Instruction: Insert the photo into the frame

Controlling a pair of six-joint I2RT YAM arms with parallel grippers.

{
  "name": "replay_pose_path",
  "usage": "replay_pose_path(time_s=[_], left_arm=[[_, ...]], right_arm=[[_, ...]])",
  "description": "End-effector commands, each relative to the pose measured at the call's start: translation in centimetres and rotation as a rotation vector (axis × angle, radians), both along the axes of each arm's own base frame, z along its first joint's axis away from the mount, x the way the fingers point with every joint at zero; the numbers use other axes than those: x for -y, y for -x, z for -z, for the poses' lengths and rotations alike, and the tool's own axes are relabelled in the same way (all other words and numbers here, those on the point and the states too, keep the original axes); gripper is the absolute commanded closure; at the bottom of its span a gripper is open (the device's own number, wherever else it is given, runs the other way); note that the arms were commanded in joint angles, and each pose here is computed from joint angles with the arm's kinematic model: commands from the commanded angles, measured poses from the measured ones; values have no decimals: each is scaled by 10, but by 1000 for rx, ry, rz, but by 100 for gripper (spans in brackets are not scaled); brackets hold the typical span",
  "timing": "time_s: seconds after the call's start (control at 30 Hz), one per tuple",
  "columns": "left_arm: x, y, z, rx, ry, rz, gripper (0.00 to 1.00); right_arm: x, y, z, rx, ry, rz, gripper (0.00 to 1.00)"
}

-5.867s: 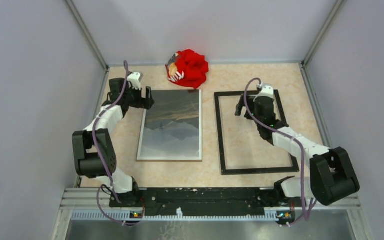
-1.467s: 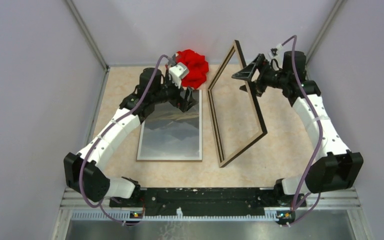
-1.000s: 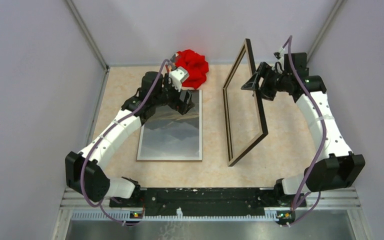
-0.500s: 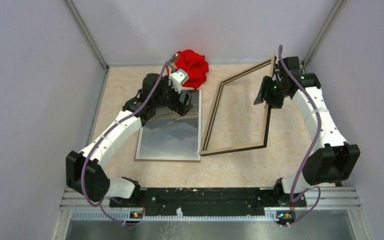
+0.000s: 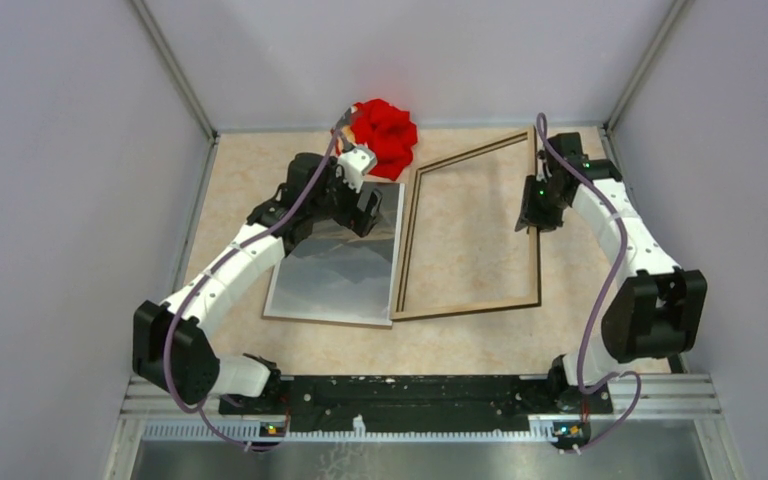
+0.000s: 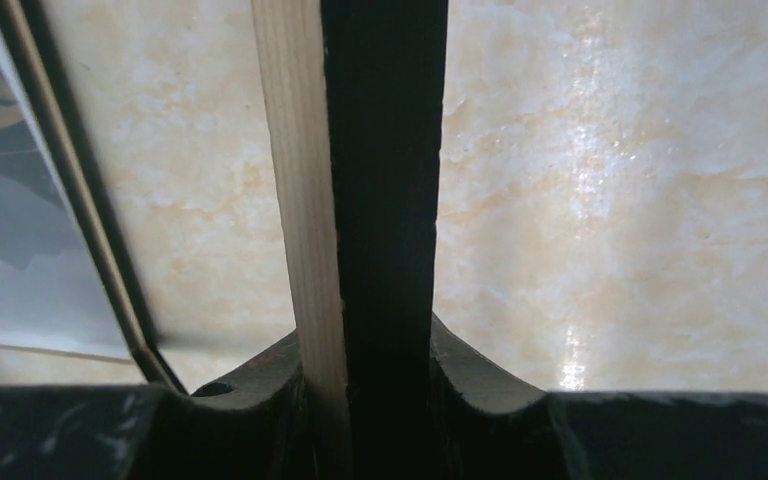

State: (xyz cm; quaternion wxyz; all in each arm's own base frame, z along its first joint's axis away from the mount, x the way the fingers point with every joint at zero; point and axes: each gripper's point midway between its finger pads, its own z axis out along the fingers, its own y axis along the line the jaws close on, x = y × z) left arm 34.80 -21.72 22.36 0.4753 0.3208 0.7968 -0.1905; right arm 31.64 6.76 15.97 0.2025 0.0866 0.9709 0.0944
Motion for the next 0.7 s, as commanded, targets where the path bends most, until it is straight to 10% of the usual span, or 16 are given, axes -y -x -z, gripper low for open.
replay_pose_path(time_s=[0.0, 0.67], left_arm=[[-6, -3, -6, 50, -12, -18, 2], [-28, -13, 19, 13, -62, -53, 2]], right_arm=[[15, -14, 13, -1, 108, -14, 71], [51, -25, 131, -268, 501, -8, 68]])
